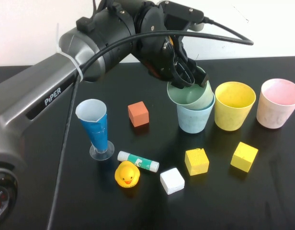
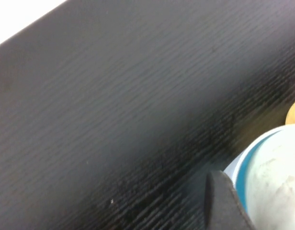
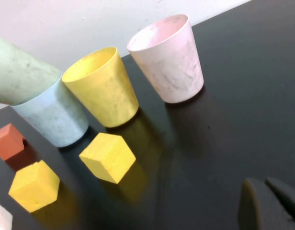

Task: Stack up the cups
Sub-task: Place the green cup on the blue cup

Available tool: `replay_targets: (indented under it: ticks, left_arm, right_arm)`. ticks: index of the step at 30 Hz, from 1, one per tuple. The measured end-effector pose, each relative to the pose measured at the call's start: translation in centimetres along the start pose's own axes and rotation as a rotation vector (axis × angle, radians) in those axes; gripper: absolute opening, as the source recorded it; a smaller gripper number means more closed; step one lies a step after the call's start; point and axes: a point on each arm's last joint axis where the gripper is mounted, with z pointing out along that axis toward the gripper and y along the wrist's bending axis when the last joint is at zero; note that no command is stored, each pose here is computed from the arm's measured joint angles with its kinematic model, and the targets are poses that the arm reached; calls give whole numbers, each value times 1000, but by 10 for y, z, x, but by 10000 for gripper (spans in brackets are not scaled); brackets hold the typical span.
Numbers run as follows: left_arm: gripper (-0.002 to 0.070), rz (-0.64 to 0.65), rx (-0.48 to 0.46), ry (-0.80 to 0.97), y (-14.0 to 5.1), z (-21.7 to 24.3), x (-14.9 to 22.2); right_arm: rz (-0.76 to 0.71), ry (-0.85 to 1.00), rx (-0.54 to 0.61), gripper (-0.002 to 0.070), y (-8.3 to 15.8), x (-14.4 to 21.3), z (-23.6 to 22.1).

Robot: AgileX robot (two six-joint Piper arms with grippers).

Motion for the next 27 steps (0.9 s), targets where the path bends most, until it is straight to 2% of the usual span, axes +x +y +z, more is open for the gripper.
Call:
replay_targets:
  ticks: [3,7,11,27]
  left_arm:
    - [221,0,0,-25,0,0,-2]
    - [99,0,-1,-44,0,0,-4]
    - [24,0,-1,-51,0,0,-5]
    - [15,1,-2,-69,0,0,-6]
  right_arm:
    - [0,0,0,-2,0,0,0]
    - [0,4,0,-2,0,0,0]
    - [0,4,0,-2,0,0,0]
    - [-3,6,0,-2,0,1,0]
